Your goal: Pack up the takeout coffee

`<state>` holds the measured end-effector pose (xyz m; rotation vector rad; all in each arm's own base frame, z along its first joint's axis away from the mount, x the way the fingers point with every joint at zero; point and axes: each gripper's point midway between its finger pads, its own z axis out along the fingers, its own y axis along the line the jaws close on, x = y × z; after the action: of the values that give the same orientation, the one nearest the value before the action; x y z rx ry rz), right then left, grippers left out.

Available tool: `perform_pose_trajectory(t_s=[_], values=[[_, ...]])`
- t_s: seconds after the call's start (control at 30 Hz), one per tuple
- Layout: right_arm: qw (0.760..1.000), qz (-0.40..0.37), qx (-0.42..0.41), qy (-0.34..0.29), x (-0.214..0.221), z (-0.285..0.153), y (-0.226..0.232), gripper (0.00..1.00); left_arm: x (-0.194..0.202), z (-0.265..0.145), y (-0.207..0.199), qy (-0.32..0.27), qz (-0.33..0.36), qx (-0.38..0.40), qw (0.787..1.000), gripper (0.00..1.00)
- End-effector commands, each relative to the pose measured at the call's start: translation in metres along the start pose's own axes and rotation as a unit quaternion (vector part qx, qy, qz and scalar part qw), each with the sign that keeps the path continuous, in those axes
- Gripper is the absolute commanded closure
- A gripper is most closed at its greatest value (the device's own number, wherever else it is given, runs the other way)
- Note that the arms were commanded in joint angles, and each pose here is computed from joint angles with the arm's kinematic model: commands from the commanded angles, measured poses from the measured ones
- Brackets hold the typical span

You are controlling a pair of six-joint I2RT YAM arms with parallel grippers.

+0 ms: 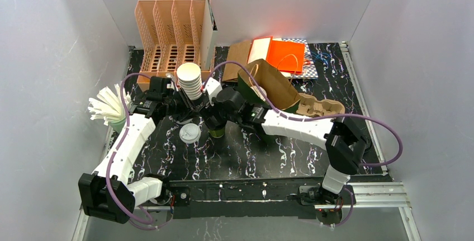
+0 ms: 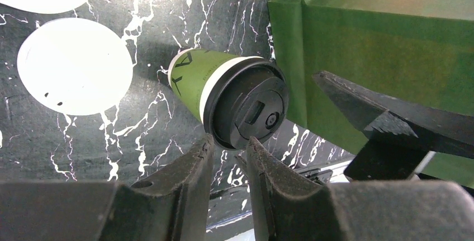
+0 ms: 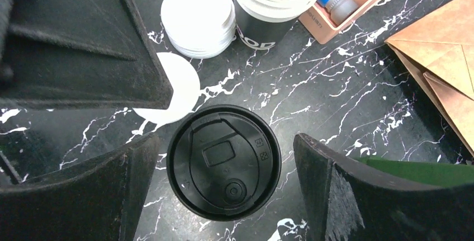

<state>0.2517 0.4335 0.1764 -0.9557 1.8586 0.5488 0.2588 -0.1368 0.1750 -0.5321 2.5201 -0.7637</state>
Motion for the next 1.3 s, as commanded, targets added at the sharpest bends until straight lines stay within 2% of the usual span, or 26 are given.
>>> perform_pose_trajectory(t_s=[0.0,0.13,0.37,0.5,0.67,0.83,1.1,1.27], values=[[0.999,0.012,-0.005,0.040,-0.018,-0.013,0.005,0.02,-0.004,-0.006,0.004,-0.023,-0.014,-0.009,1.000,0.74],[0.995,0.025,-0.016,0.100,-0.009,-0.030,0.010,0.02,-0.002,-0.002,0.007,-0.023,-0.030,-0.009,0.999,0.75],[0.992,0.061,-0.008,0.114,-0.021,-0.065,0.007,0.02,-0.007,-0.001,0.008,-0.046,-0.041,-0.007,0.998,0.76],[0.986,0.069,-0.025,0.148,-0.025,-0.073,0.014,0.02,-0.008,-0.002,0.010,-0.053,-0.042,-0.011,0.998,0.76],[0.983,0.051,-0.008,0.176,-0.018,-0.063,0.010,0.02,-0.006,0.002,0.012,-0.048,-0.050,-0.009,0.998,0.76],[0.981,-0.007,-0.048,0.186,-0.020,-0.051,0.014,0.02,-0.007,0.006,0.015,-0.051,-0.045,-0.014,0.998,0.79],[0.980,0.007,-0.056,0.192,-0.023,-0.025,0.011,0.02,-0.012,0.011,0.013,-0.061,-0.043,-0.006,0.997,0.80],[0.977,0.006,-0.055,0.207,-0.013,-0.012,0.012,0.02,-0.013,0.013,0.012,-0.060,-0.036,-0.001,0.998,0.73]])
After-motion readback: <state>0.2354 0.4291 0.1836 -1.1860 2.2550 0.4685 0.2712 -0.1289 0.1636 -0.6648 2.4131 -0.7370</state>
